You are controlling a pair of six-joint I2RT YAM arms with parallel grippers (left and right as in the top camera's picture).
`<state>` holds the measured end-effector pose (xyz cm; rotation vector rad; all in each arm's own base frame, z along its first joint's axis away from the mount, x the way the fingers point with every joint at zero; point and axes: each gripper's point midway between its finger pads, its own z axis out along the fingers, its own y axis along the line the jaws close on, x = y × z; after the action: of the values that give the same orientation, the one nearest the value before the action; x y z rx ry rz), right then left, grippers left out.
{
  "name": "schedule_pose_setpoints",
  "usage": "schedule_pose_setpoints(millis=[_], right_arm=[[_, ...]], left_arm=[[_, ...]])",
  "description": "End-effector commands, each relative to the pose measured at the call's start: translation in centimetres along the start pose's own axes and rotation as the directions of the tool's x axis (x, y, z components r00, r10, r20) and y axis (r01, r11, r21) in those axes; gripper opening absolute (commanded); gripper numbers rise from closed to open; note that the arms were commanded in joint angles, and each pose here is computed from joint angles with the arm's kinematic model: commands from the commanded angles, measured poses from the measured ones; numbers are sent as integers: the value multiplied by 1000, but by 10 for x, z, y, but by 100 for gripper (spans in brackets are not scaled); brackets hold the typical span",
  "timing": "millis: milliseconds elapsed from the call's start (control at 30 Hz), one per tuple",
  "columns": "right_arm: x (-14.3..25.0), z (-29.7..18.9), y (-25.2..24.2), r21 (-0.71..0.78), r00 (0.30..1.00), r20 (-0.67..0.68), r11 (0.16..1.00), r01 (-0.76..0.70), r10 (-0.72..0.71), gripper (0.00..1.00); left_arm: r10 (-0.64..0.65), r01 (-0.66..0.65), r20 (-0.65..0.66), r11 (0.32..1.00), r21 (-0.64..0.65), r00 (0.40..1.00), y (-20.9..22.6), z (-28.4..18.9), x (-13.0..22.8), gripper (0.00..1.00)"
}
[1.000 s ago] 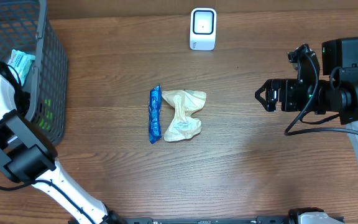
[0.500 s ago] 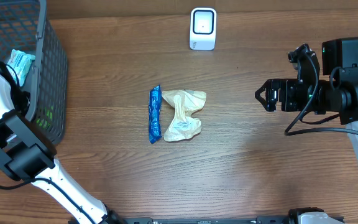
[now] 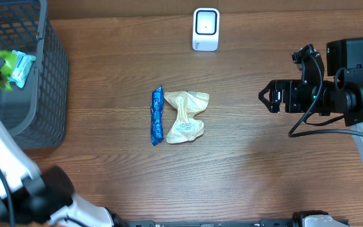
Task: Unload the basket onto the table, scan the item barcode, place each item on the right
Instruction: 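Reach into the basket and grasp the green-red candy bag with left gripper, then place the candy bag beside the blue bar and release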
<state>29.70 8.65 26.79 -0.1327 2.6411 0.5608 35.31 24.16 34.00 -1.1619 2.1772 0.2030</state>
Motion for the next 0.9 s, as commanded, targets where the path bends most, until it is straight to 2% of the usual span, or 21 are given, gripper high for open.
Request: schedule_pose_setpoints(millis=[0,133,267,333,367,667,867], right_arm=[[-7,-10,5,-10,999,41,1000,18,-17,100],[-9,-10,5,-10,999,49,1000,21,-20,100],[-9,-10,5,-10,999,49,1000,21,-20,100],[-9,-10,5,-10,999,49,1000,21,-20,100],[-9,-10,5,-10,999,49,1000,21,-21,100],[-9,-10,5,-10,999,49,1000,21,-21,100],[-9,-10,5,-10,999,49,1000,21,-21,100]], left_arm=[[178,-186,68,972,144,982,-41,-49,10,4],[349,-350,56,894,280,935,-93,-71,49,4],[499,-458,-33,819,346,866,-131,-68,104,4],[567,-499,-101,785,367,818,-144,-58,135,4],[621,-529,-174,758,382,765,-153,-46,166,4],[681,-589,-506,724,358,530,-156,30,306,4],[687,-604,-621,691,398,377,-152,49,381,4]])
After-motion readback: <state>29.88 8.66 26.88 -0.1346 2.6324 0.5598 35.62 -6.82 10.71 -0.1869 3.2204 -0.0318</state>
